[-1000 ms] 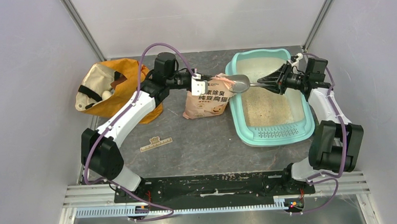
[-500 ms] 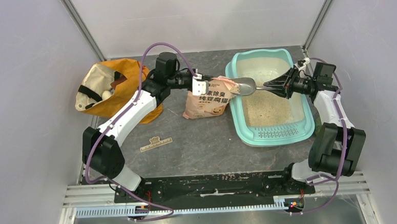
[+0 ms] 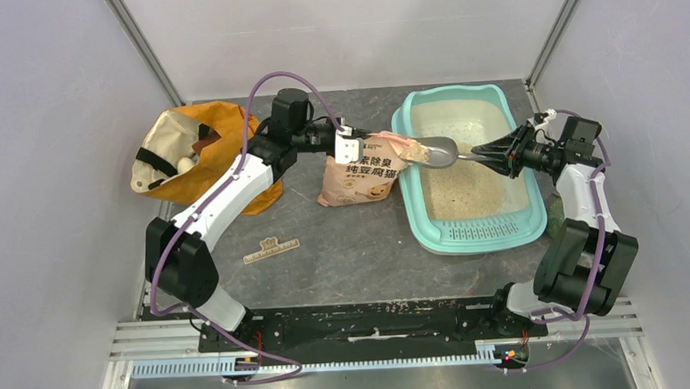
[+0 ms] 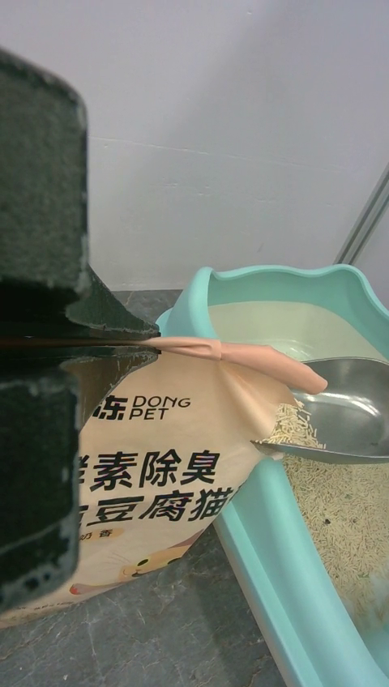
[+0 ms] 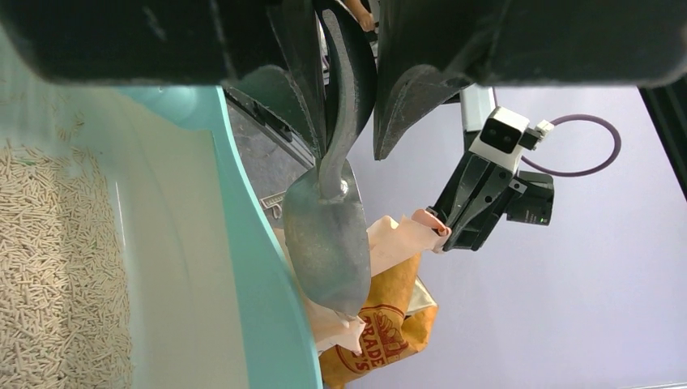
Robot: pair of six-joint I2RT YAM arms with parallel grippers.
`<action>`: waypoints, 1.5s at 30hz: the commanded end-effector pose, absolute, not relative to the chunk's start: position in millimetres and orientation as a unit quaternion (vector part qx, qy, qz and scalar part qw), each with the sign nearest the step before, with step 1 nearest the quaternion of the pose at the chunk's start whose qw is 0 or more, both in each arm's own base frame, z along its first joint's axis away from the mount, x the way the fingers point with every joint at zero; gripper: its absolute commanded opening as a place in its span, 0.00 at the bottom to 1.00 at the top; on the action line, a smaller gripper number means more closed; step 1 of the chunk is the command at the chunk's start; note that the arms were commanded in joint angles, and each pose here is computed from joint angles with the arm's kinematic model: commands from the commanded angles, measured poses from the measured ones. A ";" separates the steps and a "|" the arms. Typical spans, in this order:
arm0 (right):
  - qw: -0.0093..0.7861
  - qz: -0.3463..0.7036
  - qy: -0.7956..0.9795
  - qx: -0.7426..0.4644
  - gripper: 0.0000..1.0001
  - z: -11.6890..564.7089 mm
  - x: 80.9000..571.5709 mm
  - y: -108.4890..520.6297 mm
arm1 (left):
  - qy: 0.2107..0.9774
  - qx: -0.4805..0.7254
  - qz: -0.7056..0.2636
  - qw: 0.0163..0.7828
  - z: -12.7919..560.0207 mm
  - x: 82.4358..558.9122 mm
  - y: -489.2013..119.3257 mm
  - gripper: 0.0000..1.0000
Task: Fill the litter box with clean litter
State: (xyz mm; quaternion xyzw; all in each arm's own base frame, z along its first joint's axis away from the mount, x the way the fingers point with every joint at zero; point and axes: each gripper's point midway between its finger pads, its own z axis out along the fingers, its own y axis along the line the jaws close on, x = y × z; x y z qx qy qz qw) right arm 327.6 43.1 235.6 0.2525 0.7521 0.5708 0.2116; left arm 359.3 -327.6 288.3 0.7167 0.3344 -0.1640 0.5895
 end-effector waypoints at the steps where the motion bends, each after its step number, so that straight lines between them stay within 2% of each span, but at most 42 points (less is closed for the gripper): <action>1: 0.228 0.580 0.745 0.239 0.00 249.8 319.6 39.8 | 0.274 0.720 -0.155 0.619 320.8 356.7 -336.8 0.02; 16: 0.283 0.545 0.735 0.289 0.00 260.1 328.3 -16.6 | 0.268 0.722 -0.160 0.618 322.7 359.9 -340.5 0.02; 26: 0.323 0.294 0.865 0.245 0.00 249.2 335.4 -48.7 | 0.266 0.718 -0.151 0.625 324.9 359.0 -335.5 0.02; 33: 0.347 0.087 0.930 0.087 0.00 264.3 349.1 -38.4 | 0.266 0.716 -0.145 0.629 324.0 356.5 -330.8 0.02; 36: 0.354 0.039 0.934 0.032 0.00 275.3 354.6 -35.3 | 0.266 0.716 -0.143 0.629 323.6 354.9 -328.6 0.02; 40: 0.368 0.019 0.929 -0.020 0.00 294.1 361.4 -24.4 | 0.264 0.716 -0.144 0.630 321.9 353.2 -327.4 0.02; 42: 0.380 0.052 0.923 -0.027 0.00 307.5 363.4 -11.5 | 0.264 0.716 -0.144 0.631 322.0 352.9 -326.8 0.02; 45: 0.387 0.157 0.908 -0.038 0.00 330.3 361.9 25.4 | 0.263 0.715 -0.143 0.632 322.9 353.4 -327.2 0.02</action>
